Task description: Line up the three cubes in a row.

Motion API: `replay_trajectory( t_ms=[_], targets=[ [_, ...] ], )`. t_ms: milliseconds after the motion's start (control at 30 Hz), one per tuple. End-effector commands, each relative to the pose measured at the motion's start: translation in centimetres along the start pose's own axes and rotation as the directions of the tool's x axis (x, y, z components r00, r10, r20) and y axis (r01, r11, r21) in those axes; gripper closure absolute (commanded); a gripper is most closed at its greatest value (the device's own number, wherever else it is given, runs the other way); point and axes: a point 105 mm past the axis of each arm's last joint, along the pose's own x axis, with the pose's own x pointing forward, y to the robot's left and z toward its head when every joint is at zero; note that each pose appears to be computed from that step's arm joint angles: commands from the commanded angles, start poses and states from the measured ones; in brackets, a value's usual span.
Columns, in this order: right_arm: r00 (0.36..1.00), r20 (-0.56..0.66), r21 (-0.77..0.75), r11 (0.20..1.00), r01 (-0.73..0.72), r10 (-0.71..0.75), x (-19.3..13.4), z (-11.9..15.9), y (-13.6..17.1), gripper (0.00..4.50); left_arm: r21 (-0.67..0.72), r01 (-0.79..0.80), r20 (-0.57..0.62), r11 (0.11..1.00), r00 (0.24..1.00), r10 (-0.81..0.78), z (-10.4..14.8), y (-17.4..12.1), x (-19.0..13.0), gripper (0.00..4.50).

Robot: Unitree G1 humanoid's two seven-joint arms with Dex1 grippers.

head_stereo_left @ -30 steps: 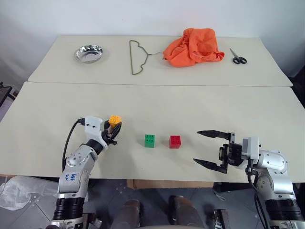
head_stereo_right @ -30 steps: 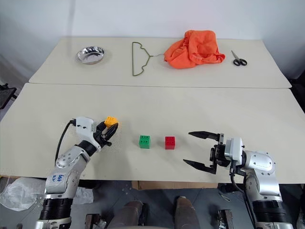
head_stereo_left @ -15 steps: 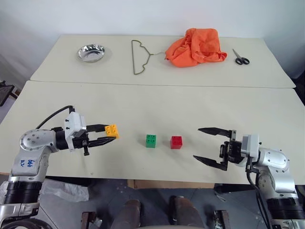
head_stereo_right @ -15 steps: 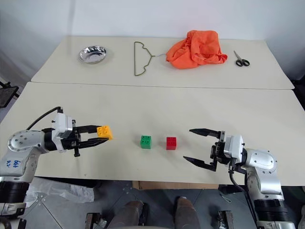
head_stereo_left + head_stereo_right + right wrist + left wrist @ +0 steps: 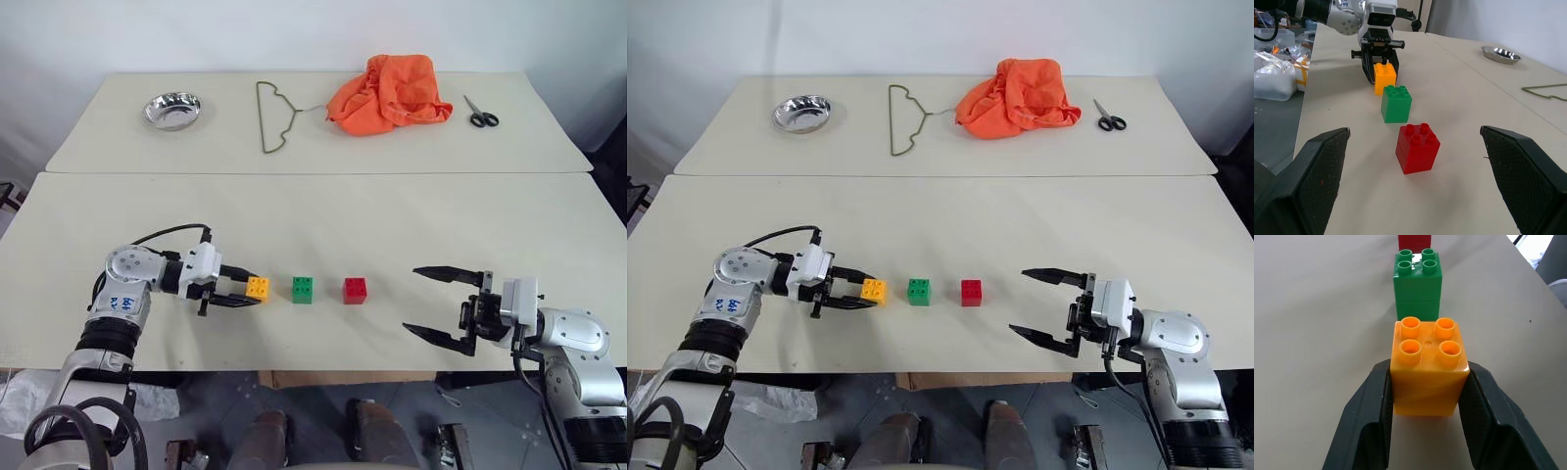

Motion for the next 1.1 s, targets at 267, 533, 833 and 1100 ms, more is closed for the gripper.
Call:
replay_trajectory(
  t_ms=[267, 533, 833, 1100],
  targets=[
    [1.0, 0.013, -0.034, 0.999, 0.011, -0.01, -0.2, 1.1, -0.1, 0.0, -0.077, 0.04, -0.035, 0.996, 0.998, -0.042, -0.8, -0.9, -1.5, 2.05],
    [0.998, 0.016, -0.014, 0.998, -0.061, 0.061, 0.4, 1.4, -0.9, 0.0, -0.086, -0.224, 0.057, 0.971, 0.972, 0.229, 2.4, -0.4, -6.8, 0.19],
    [0.977, 0.123, -0.076, 0.984, -0.164, 0.172, 2.8, 4.4, -0.8, 0.0, -0.142, -0.437, 0.081, 0.888, 0.889, 0.451, 3.8, -2.4, -10.6, 0.19],
    [0.983, 0.065, -0.067, 0.984, -0.166, 0.17, 2.0, 2.8, -1.2, 0.0, -0.084, -0.493, 0.046, 0.866, 0.866, 0.498, 3.2, -2.4, -10.4, 0.19]
  ],
)
